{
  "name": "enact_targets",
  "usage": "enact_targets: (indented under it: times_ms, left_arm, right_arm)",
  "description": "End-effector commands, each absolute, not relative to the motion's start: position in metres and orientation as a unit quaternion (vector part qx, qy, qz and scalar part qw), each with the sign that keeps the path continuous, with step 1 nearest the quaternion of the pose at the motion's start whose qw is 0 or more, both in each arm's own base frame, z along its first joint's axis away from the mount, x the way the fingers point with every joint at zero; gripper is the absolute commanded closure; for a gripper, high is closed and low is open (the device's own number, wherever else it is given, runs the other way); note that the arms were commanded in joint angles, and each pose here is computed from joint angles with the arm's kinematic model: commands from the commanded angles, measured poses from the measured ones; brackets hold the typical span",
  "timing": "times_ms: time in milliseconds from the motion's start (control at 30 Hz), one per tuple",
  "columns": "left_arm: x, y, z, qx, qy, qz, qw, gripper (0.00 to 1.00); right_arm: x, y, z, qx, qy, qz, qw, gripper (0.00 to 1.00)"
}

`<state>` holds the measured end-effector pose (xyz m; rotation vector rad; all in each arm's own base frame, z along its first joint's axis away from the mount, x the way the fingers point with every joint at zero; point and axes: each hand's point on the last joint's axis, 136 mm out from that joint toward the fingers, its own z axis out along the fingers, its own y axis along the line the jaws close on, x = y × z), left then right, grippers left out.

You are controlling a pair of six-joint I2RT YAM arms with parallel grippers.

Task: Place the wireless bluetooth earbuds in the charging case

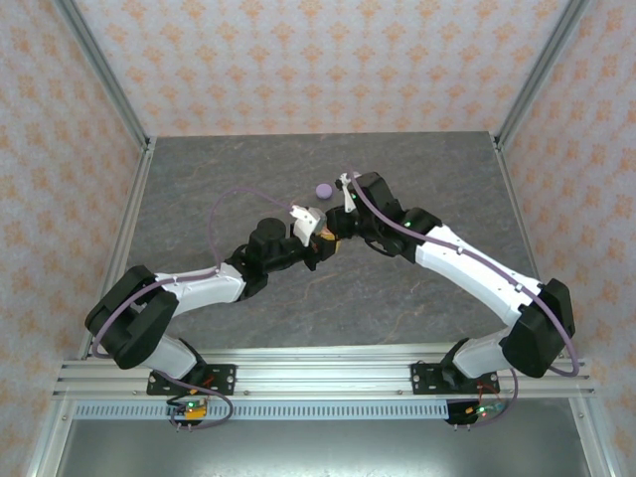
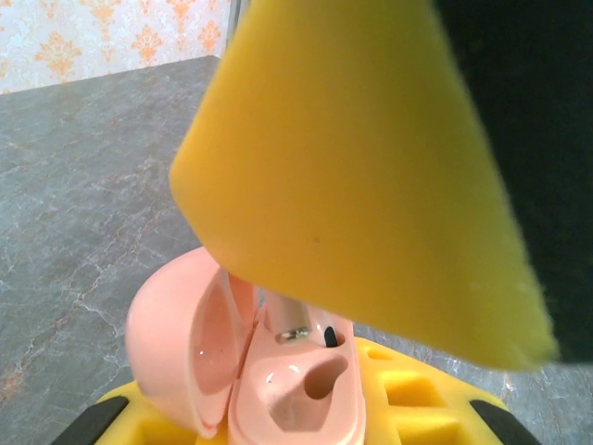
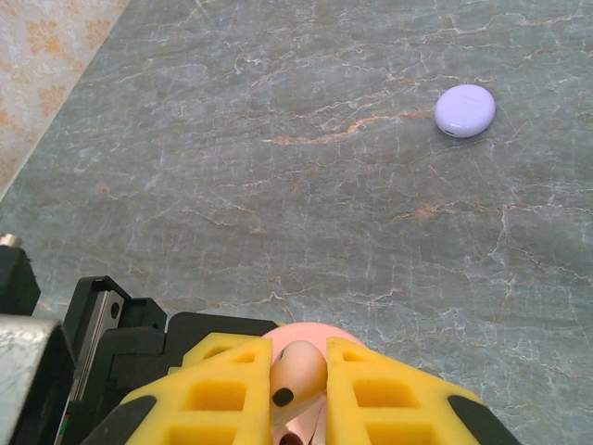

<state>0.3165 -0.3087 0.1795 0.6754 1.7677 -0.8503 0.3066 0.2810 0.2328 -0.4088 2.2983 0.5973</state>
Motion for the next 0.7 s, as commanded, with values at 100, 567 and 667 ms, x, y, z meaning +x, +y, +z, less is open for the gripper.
enact_targets:
  times_ms: [100,567,667]
  left_arm:
    - [0.319,-0.314,0.207,0.286,0.719,-0.355,0.524,0.92]
    - [0.310,-0.287,0.160,0.302,0.777,-0.276,0.479,0.91]
    - [0.299,-0.282,0.160,0.312,0.769,-0.281,0.483,0.91]
  right_arm:
    - [0.304,0.273,0.237,-0.171,0.889,0.204,0.373,0.83]
    - [0.326,0.221,0.214,-0.095,0.920,0.058,0.375,0.83]
    - [0.329,0.211,0.187,-0.094,0.939,0.036,0.328,0.83]
